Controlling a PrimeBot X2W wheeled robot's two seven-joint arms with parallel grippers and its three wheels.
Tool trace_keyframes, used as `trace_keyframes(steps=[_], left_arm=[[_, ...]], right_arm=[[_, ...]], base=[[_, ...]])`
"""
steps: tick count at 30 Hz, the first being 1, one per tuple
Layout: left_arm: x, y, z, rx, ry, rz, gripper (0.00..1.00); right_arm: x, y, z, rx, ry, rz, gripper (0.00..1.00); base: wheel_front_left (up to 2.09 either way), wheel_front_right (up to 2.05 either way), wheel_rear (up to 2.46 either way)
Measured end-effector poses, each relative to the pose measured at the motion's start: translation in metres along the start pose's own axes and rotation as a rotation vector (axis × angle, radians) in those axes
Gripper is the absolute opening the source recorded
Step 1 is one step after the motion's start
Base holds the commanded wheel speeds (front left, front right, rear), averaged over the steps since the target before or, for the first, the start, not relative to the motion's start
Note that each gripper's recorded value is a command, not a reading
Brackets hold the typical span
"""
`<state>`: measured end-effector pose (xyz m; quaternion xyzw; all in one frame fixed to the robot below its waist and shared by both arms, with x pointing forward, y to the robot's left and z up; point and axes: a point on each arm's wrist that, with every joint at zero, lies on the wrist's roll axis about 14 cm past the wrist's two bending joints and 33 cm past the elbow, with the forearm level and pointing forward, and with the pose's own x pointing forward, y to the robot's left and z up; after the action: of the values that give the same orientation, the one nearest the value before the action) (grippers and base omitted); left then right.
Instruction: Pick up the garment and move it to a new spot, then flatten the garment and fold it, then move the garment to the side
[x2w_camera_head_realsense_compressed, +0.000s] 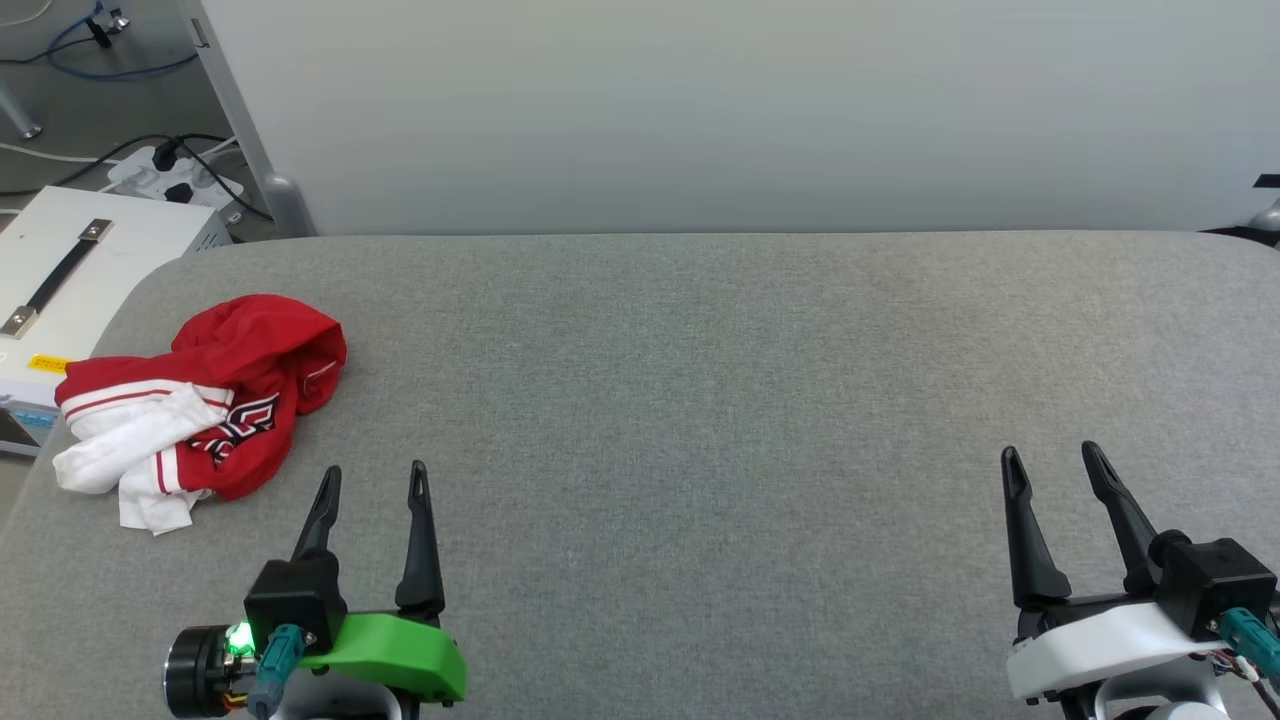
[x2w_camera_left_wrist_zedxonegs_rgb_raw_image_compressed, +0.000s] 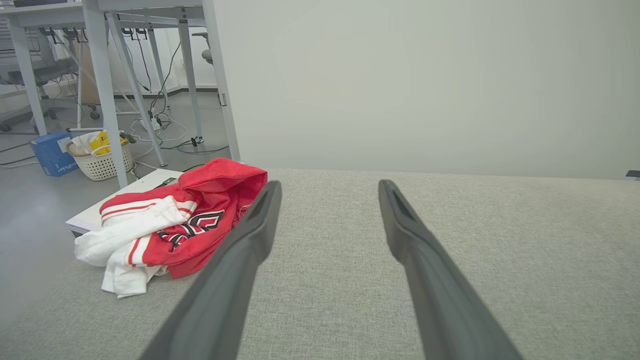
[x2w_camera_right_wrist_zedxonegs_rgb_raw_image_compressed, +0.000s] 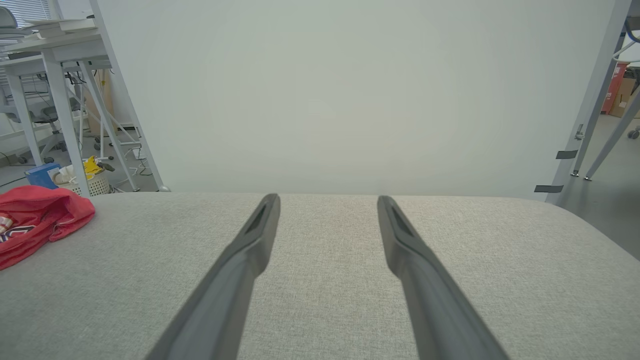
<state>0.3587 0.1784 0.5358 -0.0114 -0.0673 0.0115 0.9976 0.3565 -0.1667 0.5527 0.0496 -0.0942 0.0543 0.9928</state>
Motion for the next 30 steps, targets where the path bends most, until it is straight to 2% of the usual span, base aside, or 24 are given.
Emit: trace_keyframes(steps=[20, 30], left_arm=[[-0.002, 0.001, -0.006, -0.015, -0.002, 0.004, 1.00], [-0.011, 0.024, -0.007, -0.003, -0.008, 0.078, 1.00]], right_arm=[[0.000, -0.002, -0.002, 0.017, -0.020, -0.007, 1.00], [0.012, 0.020, -0.009, 0.035, -0.015, 0.061, 1.00]], base=[[0.00, 0.00, 0.00], [0.00, 0.00, 0.00]])
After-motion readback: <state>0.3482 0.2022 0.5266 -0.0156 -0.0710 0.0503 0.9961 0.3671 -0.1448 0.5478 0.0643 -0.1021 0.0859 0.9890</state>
